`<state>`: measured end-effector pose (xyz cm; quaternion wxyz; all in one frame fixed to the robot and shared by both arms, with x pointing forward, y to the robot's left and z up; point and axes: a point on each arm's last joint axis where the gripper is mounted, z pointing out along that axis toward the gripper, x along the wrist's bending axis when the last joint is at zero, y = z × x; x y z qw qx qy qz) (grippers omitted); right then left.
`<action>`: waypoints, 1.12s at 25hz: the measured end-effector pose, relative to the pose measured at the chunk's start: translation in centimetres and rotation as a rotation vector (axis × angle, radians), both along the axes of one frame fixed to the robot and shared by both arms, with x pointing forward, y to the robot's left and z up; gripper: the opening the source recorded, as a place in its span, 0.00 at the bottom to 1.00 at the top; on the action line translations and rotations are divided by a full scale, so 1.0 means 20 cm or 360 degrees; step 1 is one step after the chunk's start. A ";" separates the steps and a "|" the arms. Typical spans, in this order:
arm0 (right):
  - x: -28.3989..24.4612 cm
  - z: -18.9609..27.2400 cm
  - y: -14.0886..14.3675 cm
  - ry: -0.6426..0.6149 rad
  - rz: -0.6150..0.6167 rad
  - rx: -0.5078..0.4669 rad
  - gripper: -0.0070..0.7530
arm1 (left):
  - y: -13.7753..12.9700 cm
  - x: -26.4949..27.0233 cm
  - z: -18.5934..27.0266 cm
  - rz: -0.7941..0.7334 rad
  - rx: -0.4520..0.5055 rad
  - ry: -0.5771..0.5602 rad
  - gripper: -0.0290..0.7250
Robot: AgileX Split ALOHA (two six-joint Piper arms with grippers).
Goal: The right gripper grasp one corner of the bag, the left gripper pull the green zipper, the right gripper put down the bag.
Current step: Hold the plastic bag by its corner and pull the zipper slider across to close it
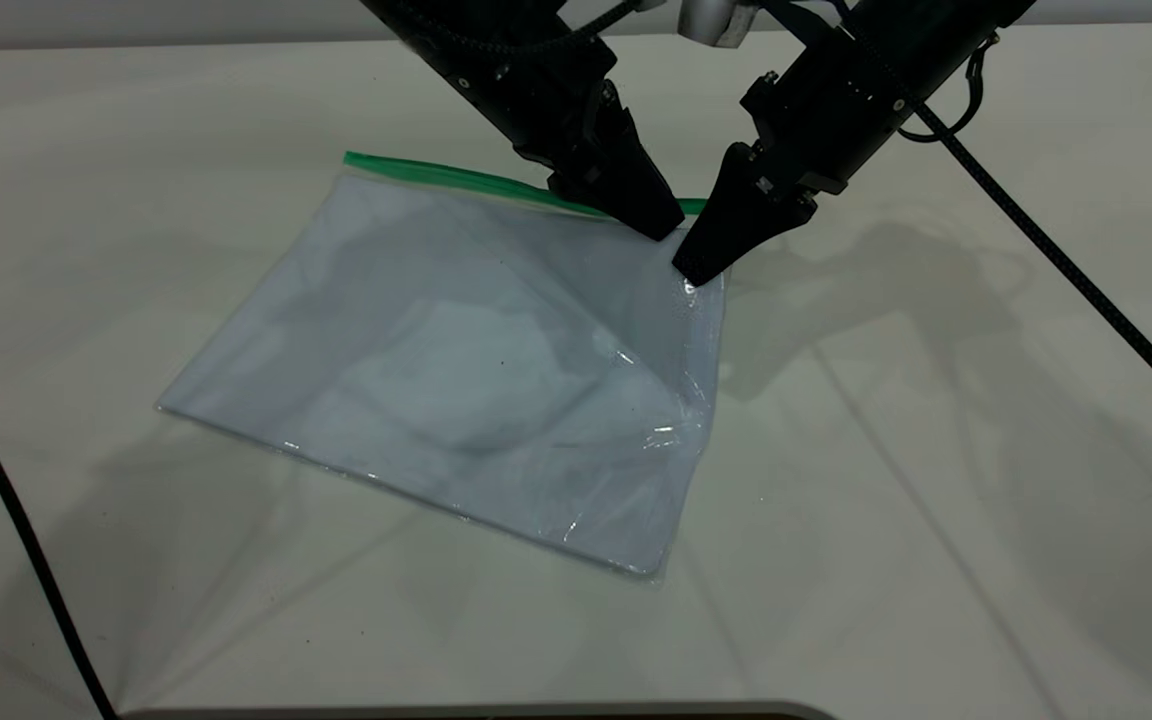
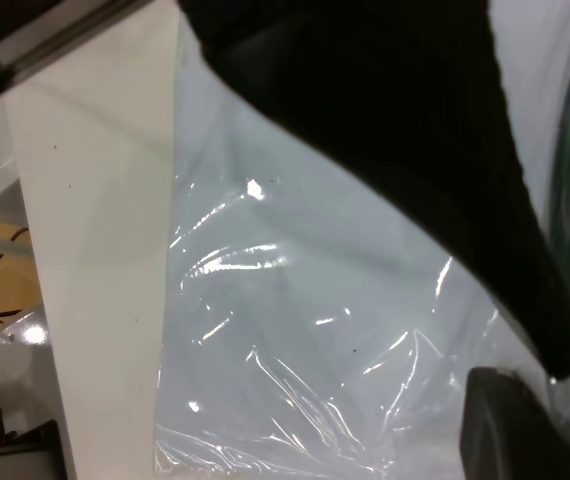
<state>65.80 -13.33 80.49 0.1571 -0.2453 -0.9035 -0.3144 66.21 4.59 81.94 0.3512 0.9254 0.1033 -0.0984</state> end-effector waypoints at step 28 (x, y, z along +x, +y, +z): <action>0.05 0.00 -0.09 -0.0040 -0.0085 -0.0003 0.05 | -0.03 0.03 0.01 -0.0005 -0.0054 -0.0168 0.12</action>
